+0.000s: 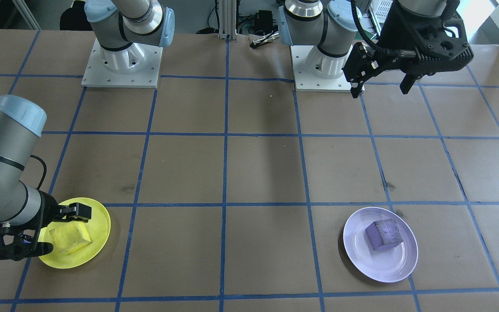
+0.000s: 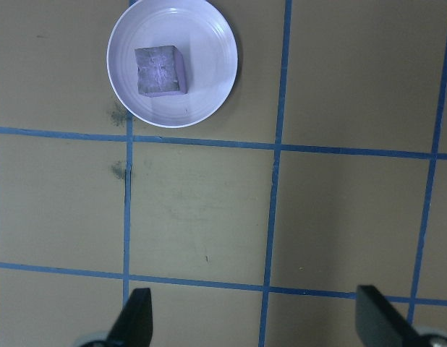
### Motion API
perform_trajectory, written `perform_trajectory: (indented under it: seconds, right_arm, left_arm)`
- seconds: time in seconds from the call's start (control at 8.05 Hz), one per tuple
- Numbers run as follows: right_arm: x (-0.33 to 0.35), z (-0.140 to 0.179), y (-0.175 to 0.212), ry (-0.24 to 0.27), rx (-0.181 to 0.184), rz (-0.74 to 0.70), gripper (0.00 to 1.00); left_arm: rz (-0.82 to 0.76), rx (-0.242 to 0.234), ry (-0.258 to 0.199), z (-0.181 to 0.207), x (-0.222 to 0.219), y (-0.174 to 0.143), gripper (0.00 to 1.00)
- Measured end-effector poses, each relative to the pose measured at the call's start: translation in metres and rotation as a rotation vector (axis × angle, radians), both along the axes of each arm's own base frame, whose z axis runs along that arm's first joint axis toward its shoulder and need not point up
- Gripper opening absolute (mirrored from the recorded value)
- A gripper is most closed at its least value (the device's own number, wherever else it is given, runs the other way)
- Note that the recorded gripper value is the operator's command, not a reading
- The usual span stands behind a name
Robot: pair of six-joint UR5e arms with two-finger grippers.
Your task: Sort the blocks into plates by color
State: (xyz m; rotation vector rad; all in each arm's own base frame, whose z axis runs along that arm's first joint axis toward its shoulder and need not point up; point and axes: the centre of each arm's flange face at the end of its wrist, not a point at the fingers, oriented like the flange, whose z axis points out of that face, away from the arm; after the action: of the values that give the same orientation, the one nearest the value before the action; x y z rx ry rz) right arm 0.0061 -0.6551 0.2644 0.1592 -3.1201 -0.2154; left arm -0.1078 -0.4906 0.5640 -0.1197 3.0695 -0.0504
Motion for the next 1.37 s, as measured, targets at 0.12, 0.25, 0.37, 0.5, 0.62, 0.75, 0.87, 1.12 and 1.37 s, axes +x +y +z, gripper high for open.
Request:
perform_trajectory:
  seconds: [0.12,0.25,0.37,0.5,0.62,0.75,0.87,1.12,1.37]
  right_arm:
    - [0.000,0.016,0.001,0.006,-0.026,-0.004,1.00]
    - [0.001,0.042,0.005,0.014,-0.066,-0.011,1.00]
    - [0.004,0.080,0.013,0.025,-0.123,-0.030,1.00]
    - [0.008,0.121,0.027,0.030,-0.180,-0.057,1.00]
    - [0.017,0.157,0.047,0.018,-0.208,-0.106,1.00]
    - [0.032,0.189,0.068,-0.007,-0.227,-0.179,1.00]
    - [0.052,0.214,0.088,-0.025,-0.239,-0.224,1.00]
    - [0.100,0.242,0.126,-0.040,-0.241,-0.214,1.00]
    - [0.126,0.253,0.144,-0.043,-0.248,-0.181,1.00]
  left_arm:
    - [0.000,-0.002,0.000,0.001,0.000,0.001,1.00]
    - [0.000,-0.003,0.000,0.001,0.000,0.001,1.00]
    - [0.000,-0.003,0.000,0.001,0.000,0.001,1.00]
    - [0.000,-0.004,0.000,0.002,0.000,0.002,1.00]
    - [0.000,-0.005,0.000,0.002,0.000,0.002,1.00]
    - [0.000,-0.007,0.000,0.003,0.000,0.002,1.00]
    - [0.000,-0.008,0.000,0.003,0.000,0.003,1.00]
    - [0.000,-0.009,0.000,0.003,0.000,0.003,1.00]
    - [0.000,-0.011,0.000,0.005,0.000,0.004,1.00]
